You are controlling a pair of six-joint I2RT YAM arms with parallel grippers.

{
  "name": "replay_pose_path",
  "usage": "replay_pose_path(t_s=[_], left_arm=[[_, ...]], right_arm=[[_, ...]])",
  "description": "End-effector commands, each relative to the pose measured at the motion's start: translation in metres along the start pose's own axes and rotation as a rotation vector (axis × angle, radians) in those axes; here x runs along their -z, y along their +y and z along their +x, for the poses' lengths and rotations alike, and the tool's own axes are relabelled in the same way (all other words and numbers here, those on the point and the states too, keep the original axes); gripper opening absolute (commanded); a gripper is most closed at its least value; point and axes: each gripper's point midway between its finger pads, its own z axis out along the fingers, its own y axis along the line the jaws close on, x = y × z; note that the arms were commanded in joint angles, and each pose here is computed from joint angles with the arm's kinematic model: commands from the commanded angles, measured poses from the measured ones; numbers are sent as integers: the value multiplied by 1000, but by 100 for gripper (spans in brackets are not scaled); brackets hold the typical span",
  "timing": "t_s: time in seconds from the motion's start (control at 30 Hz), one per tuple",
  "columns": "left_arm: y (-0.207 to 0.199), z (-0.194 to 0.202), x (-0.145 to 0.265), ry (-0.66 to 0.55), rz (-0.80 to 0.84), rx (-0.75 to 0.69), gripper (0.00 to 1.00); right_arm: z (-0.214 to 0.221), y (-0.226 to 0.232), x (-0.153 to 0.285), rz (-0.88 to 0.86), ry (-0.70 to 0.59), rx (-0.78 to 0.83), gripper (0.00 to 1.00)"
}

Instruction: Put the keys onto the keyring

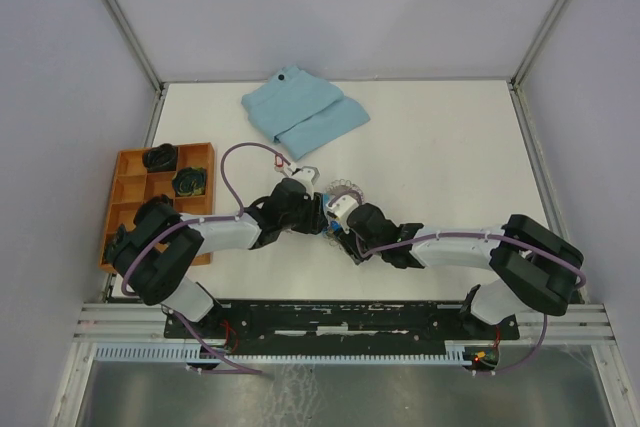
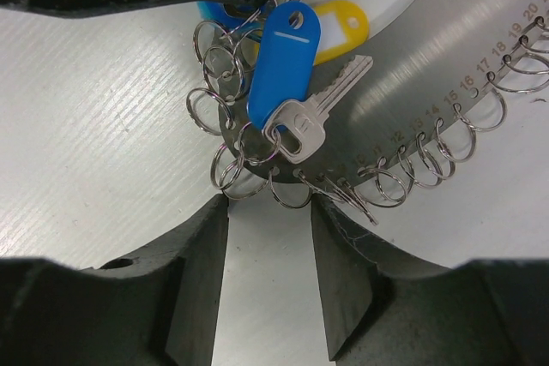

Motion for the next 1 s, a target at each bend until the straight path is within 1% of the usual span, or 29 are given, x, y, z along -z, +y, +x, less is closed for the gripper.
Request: replay_pose_path(t_s=[0.0, 0.17, 0.37, 0.47, 0.53, 0.63, 0.7, 0.73, 0.9, 0.97], left_arm=[[-1, 9, 2, 16, 13, 3, 51], [-2, -4, 8, -32, 12, 11, 52], [-1, -24, 23, -111, 20, 37, 55], [1, -31, 31, -142, 20, 51, 58], [3, -36, 36, -160, 22, 61, 59], [8, -41, 43, -183, 22, 79, 61], [10, -42, 46, -191, 28, 93, 62], [11, -43, 47, -194, 31, 101, 62], [11, -44, 52, -206, 53, 123, 66], [10, -43, 52, -204, 63, 130, 66]], right_arm=[[-15, -4, 0, 32, -32, 10, 51], [-19, -8, 9, 51, -44, -12, 53], [-32, -16, 32, 88, -66, -27, 62], [-38, -25, 45, 139, -85, -49, 66], [-41, -33, 52, 177, -88, -59, 71], [-46, -46, 61, 255, -91, -81, 88], [-46, -43, 63, 238, -71, -57, 97], [-46, -42, 63, 228, -70, -52, 100], [-48, -44, 68, 236, -114, -92, 100], [-47, -41, 69, 216, -127, -84, 100]])
